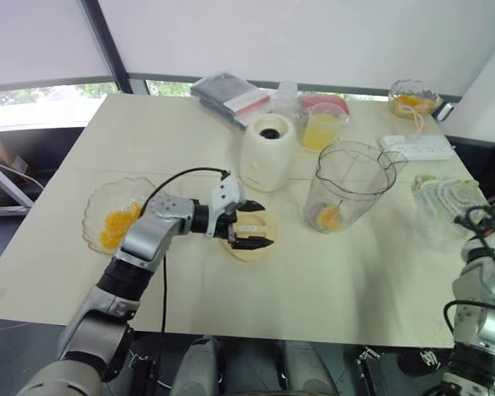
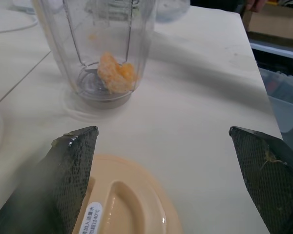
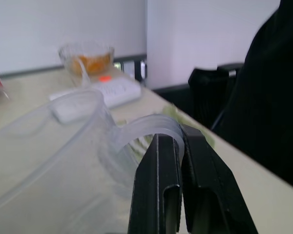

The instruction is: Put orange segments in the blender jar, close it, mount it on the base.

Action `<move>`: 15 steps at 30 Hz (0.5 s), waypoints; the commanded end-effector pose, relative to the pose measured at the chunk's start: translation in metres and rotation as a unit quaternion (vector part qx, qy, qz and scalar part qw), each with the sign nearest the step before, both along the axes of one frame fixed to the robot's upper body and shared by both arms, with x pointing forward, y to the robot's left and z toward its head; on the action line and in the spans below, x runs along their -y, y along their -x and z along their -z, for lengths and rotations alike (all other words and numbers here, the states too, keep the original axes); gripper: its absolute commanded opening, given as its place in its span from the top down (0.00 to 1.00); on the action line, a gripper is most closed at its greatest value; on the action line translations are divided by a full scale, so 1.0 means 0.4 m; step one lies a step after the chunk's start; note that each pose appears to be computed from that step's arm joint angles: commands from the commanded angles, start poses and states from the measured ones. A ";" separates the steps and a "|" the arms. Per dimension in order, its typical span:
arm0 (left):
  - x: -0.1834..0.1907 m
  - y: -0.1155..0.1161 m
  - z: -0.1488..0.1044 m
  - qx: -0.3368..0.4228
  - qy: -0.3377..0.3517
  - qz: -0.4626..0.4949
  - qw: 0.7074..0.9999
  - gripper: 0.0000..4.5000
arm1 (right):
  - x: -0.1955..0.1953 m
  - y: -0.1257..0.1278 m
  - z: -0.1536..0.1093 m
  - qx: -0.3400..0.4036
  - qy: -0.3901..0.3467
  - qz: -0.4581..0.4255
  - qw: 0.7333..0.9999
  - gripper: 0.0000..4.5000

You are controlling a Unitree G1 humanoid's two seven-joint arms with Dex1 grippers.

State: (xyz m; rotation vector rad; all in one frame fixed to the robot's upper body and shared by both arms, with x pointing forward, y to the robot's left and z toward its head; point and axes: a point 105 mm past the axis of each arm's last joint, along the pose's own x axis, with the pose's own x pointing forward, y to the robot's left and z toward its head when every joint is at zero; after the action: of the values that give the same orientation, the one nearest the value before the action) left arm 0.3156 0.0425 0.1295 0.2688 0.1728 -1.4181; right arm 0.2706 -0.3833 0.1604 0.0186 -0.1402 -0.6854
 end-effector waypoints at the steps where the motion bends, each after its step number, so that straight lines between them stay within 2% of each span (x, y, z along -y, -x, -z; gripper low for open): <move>1: 0.013 -0.010 -0.032 0.017 0.015 0.007 1.000 0.00 | -0.010 0.019 -0.150 0.066 0.039 -0.002 0.997 0.99; 7: 0.021 -0.030 -0.047 0.015 0.030 0.005 0.999 0.00 | -0.046 0.012 -0.289 0.081 0.089 -0.022 0.992 0.99; 12: 0.033 -0.043 -0.055 0.020 0.041 0.006 0.999 0.00 | -0.083 -0.003 -0.366 0.079 0.121 -0.043 0.989 0.99; 15: 0.041 -0.046 -0.056 0.023 0.045 0.009 0.999 0.00 | -0.102 -0.011 -0.390 0.067 0.140 -0.051 0.987 0.99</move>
State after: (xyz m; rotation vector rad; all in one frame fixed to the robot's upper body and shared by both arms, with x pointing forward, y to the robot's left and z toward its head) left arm 0.3313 0.0284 0.1361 0.2109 0.1361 -1.4284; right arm 0.2836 -0.3511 0.2910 -0.1435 -0.2834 -0.5652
